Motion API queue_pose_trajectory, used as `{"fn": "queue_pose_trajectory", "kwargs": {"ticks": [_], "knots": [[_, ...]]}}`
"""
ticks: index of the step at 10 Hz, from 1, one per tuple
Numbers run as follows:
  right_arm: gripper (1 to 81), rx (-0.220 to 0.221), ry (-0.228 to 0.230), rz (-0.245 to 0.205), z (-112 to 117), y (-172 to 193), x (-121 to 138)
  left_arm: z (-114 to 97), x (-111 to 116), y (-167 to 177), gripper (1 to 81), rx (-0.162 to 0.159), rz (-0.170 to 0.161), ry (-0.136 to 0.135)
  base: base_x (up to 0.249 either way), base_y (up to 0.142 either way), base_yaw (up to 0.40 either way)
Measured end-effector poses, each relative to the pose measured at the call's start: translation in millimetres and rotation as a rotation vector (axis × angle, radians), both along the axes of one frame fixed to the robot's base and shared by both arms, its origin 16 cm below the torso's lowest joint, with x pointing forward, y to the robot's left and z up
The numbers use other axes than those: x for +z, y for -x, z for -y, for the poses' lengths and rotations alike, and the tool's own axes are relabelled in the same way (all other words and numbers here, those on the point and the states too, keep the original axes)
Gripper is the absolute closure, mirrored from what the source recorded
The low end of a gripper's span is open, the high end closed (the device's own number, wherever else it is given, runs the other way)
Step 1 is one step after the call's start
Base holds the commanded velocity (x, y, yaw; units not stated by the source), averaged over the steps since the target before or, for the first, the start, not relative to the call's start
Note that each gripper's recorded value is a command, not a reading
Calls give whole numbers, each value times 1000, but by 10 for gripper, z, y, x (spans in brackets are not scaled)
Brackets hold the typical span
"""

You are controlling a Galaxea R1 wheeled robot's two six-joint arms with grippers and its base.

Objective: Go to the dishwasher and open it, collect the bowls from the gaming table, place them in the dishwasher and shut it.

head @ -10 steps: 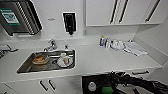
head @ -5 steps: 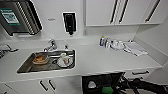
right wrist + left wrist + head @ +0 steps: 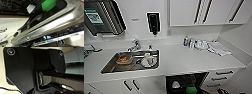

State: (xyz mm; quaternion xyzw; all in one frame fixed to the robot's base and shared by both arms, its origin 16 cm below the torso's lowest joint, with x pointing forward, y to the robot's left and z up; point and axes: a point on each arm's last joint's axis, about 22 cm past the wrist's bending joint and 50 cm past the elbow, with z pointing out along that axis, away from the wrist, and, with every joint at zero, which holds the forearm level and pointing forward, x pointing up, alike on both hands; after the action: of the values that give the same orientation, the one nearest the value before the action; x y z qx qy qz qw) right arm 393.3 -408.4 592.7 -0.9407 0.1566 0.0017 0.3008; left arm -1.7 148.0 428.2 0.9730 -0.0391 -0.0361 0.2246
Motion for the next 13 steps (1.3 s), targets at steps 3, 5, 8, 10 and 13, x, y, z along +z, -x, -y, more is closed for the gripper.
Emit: {"fn": "queue_pose_trajectory", "kwargs": {"ticks": [3,5,8,10,13], "knots": [[10,3,-29,-50,3,460,-116,-106,-26,-1,10,5,9,-15,0,0,0],[10,22,-23,-117,42,1045,-312,-151,-36,-30,10,13,23,-17,0,0,0],[10,35,-6,-158,55,1564,-531,-186,-43,-89,10,50,37,-16,0,0,0],[10,40,8,-168,-70,1716,-710,-278,-68,-100,10,67,35,-35,0,0,0],[10,62,41,-165,-245,1839,-910,-279,-60,-258,10,72,58,-33,0,0,0]]}}
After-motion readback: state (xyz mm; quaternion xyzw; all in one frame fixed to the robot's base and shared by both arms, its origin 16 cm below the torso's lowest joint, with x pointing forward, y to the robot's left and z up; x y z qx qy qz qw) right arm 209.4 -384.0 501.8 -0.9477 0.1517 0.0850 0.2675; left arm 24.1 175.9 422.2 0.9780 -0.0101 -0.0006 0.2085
